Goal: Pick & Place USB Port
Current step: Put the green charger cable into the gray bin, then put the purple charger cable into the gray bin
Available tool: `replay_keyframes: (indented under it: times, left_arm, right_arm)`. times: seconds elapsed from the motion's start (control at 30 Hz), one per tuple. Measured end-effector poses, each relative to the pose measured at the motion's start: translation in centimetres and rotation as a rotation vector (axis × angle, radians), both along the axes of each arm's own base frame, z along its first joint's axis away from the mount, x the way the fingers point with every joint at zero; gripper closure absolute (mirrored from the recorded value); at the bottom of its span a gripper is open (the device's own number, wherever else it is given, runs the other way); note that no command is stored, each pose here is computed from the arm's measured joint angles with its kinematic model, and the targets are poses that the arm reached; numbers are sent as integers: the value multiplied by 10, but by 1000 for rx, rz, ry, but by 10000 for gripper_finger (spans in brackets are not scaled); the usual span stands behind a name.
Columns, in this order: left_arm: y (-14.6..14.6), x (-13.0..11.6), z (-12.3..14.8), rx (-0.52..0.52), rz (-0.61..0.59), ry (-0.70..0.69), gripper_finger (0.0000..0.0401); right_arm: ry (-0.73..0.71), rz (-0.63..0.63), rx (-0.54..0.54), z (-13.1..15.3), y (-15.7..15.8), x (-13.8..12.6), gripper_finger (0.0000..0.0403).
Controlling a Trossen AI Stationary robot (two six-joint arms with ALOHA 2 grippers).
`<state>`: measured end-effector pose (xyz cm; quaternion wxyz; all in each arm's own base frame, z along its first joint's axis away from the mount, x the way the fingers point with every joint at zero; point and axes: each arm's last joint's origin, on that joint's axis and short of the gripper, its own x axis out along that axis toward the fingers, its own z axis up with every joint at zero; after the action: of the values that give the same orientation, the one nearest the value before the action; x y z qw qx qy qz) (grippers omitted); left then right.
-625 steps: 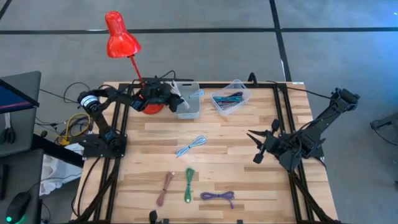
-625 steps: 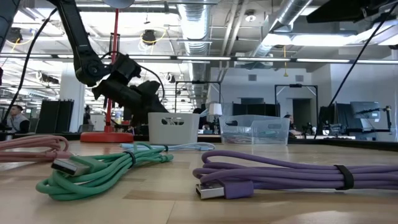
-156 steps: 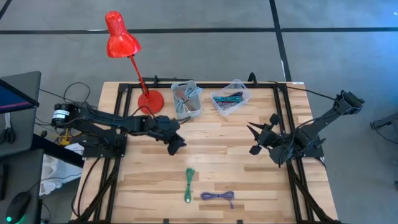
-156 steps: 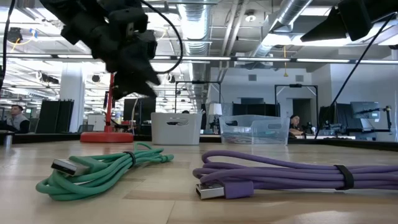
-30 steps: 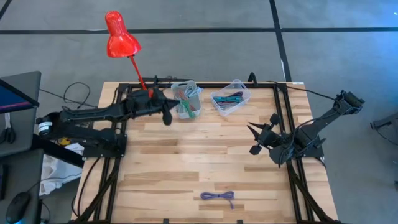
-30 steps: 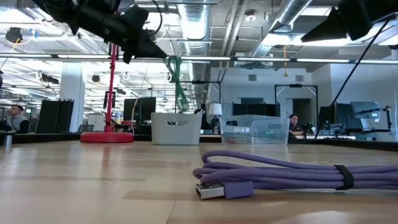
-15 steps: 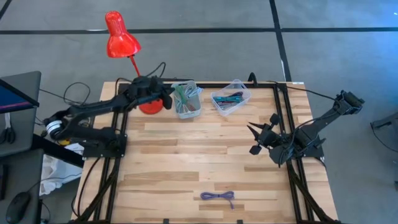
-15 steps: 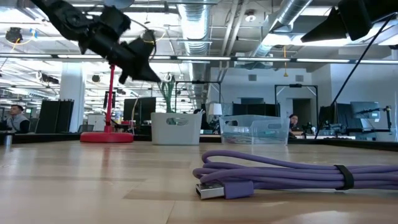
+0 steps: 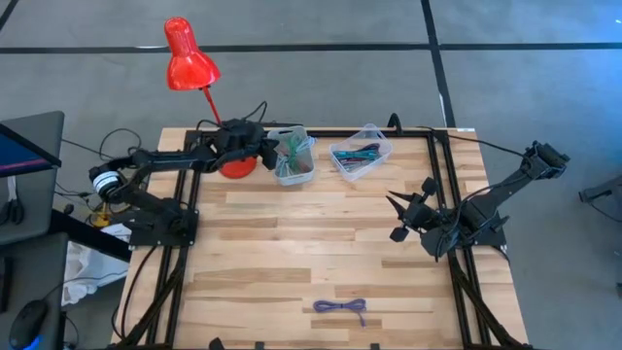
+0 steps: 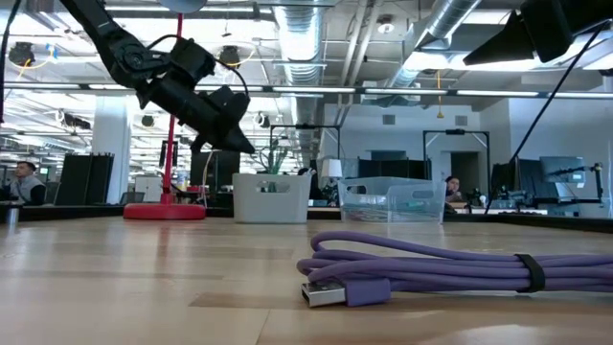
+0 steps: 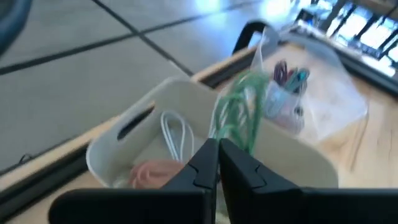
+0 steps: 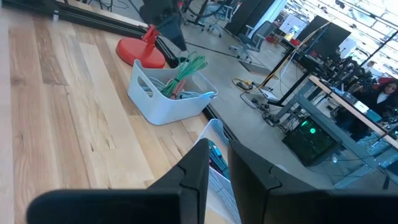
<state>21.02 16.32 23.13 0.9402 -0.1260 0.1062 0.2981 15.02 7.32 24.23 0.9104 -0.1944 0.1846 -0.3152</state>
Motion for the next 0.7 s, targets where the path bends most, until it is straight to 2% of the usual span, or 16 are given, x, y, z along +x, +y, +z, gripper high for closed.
replay_keyframes:
  times: [0.27, 0.5, 0.6, 0.7]
  left_arm:
    - [0, -3, 12, 72, 42, -44, 364]
    - [-1, -4, 13, 84, 51, -44, 330]
    - [-3, -1, 13, 77, 10, -53, 318]
    - [-11, 4, 14, 61, -99, -69, 314]
  right_arm:
    - [0, 0, 0, 0, 0, 0, 349]
    - [0, 0, 0, 0, 0, 0, 349]
    - [1, 0, -1, 0, 0, 0, 349]
    - [1, 0, -1, 0, 0, 0, 349]
